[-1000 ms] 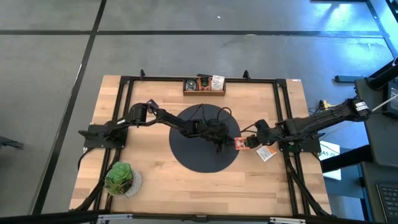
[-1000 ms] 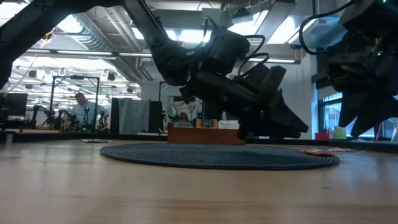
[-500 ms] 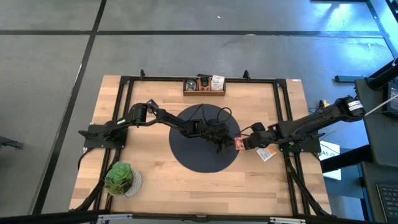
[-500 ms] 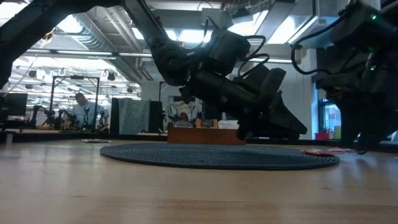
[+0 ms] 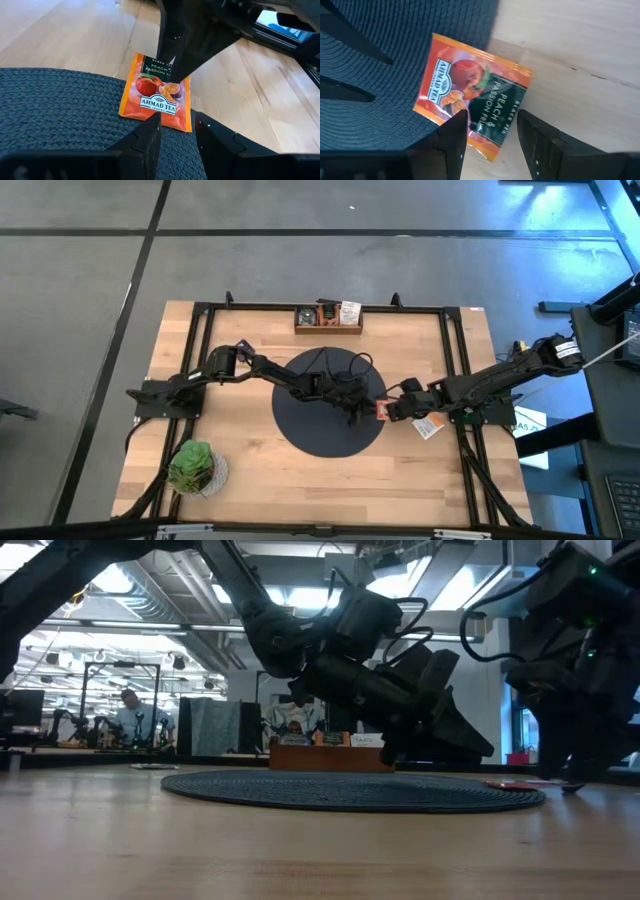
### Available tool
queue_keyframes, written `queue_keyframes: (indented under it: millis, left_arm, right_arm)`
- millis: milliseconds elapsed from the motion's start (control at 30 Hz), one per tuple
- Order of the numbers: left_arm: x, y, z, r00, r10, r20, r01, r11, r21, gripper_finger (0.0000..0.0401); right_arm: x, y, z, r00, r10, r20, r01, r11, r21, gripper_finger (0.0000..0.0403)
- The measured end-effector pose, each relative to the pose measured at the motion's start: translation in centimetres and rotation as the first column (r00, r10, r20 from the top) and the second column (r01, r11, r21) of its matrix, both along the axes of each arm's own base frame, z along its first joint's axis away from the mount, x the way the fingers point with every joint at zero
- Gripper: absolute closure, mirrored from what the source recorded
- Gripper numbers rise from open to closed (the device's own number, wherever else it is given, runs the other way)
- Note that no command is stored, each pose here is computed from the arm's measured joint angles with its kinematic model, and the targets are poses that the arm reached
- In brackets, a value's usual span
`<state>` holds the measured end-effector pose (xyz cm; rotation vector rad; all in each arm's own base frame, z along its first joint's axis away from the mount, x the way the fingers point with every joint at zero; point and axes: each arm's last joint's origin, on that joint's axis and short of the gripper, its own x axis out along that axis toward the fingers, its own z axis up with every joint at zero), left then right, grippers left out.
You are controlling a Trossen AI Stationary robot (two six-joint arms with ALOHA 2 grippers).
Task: Pick & Place Tea
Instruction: Put the orange tea bag into the middle section of the wooden organizer
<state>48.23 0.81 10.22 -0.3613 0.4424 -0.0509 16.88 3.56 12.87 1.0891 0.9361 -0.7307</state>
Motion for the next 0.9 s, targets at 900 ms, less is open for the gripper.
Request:
queue_keyframes:
  millis: [900]
  left_arm:
    - [-0.5,0.2,-0.8,0.995,0.016,-0.101,-0.013,1.0,0.026,0.0289]
  right_arm:
    - [2.2,0.1,-0.8,0.995,-0.017,0.103,0.014,0.999,0.031,0.0231]
